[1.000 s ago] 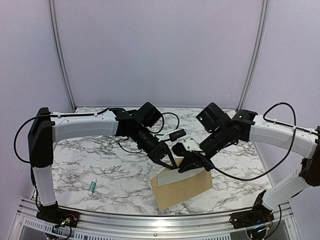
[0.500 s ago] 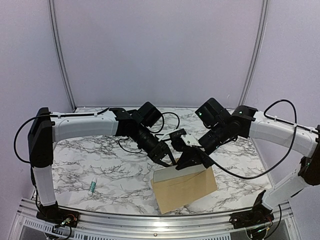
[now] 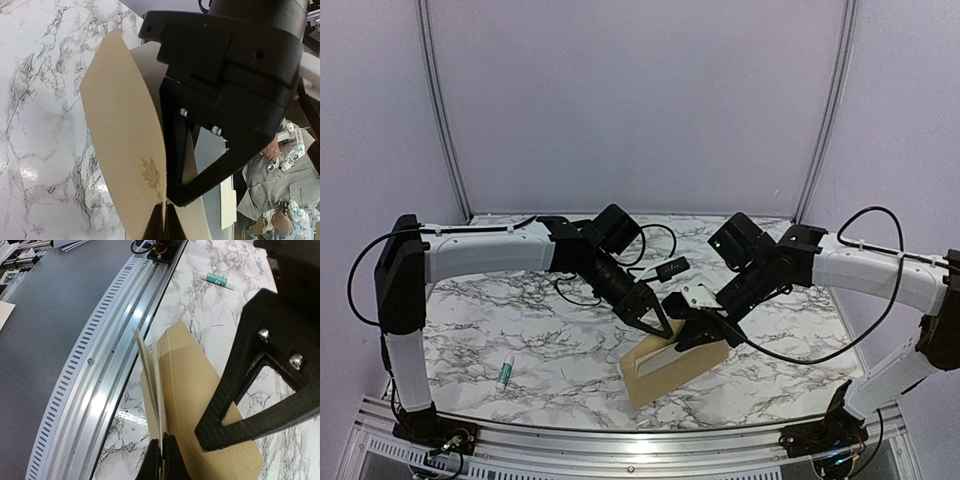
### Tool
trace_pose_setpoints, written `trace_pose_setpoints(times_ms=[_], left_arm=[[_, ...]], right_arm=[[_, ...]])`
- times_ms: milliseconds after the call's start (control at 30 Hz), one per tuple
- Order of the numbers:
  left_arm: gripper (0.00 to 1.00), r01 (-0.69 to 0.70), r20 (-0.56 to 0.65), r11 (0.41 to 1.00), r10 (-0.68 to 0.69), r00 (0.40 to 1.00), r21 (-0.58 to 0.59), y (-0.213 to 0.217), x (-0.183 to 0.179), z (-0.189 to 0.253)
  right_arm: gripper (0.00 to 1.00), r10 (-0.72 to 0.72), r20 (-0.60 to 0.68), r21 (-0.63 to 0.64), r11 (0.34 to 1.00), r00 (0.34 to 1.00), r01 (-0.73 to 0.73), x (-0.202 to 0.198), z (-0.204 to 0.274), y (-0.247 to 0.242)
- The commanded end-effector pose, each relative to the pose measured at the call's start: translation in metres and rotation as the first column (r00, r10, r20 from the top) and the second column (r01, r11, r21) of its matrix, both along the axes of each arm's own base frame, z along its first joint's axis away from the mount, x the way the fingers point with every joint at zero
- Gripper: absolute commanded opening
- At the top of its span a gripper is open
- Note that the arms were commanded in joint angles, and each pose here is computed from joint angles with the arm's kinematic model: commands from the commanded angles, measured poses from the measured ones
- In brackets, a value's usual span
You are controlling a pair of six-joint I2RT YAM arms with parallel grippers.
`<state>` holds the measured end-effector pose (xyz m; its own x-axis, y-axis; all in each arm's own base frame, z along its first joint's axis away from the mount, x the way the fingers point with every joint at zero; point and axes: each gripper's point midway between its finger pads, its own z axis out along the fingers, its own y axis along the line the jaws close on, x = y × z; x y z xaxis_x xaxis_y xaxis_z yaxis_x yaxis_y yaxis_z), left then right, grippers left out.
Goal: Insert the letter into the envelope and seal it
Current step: Place the 1/4-folded letter in the envelope.
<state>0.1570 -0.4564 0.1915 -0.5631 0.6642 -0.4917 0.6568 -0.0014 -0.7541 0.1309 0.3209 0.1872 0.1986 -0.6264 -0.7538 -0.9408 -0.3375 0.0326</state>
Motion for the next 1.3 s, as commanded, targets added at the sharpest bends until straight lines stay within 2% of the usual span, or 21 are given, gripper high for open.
trace_pose_setpoints(times_ms=[0,400,667,800,900,1033,1167,1267], left_arm=[[0.0,0.017,0.03,0.998,-0.015,0.999,-0.067,0.008,-0.004,0.026],[0.0,0.013,0.023,0.998,-0.011,1.0,-0.059,0.005,-0.002,0.022],[0.0,0.013,0.013,0.998,-0.012,1.0,-0.058,0.002,0.0,0.021],[0.0,0.009,0.006,0.998,-0.008,1.0,-0.054,0.001,0.002,0.019],[0.0,-0.001,0.005,0.999,0.001,1.0,-0.049,0.002,0.005,0.017],[0.0,-0.003,0.004,0.999,0.003,1.0,-0.043,0.002,0.007,0.013],[0.0,-0.003,0.025,0.999,0.004,1.0,-0.047,0.003,0.01,0.011],[0.0,-0.01,0.051,0.999,0.012,0.999,-0.036,0.004,0.014,0.004]], right_arm=[[0.0,-0.034,0.037,-0.017,0.999,0.999,0.034,0.012,-0.005,-0.005],[0.0,-0.115,0.103,0.026,0.993,0.988,0.113,0.034,0.003,0.0],[0.0,-0.162,0.221,-0.021,0.985,0.962,0.17,0.044,-0.009,0.011],[0.0,-0.158,0.226,-0.037,0.985,0.961,0.17,0.042,-0.014,0.014],[0.13,-0.148,0.236,-0.028,0.987,0.96,0.159,0.039,-0.007,0.012],[0.3,-0.158,0.261,0.016,0.987,0.952,0.159,0.036,0.025,0.004],[0.4,-0.144,0.217,0.036,0.99,0.965,0.14,0.032,0.049,-0.017],[0.43,-0.166,0.177,0.053,0.986,0.97,0.159,0.034,0.054,-0.035]])
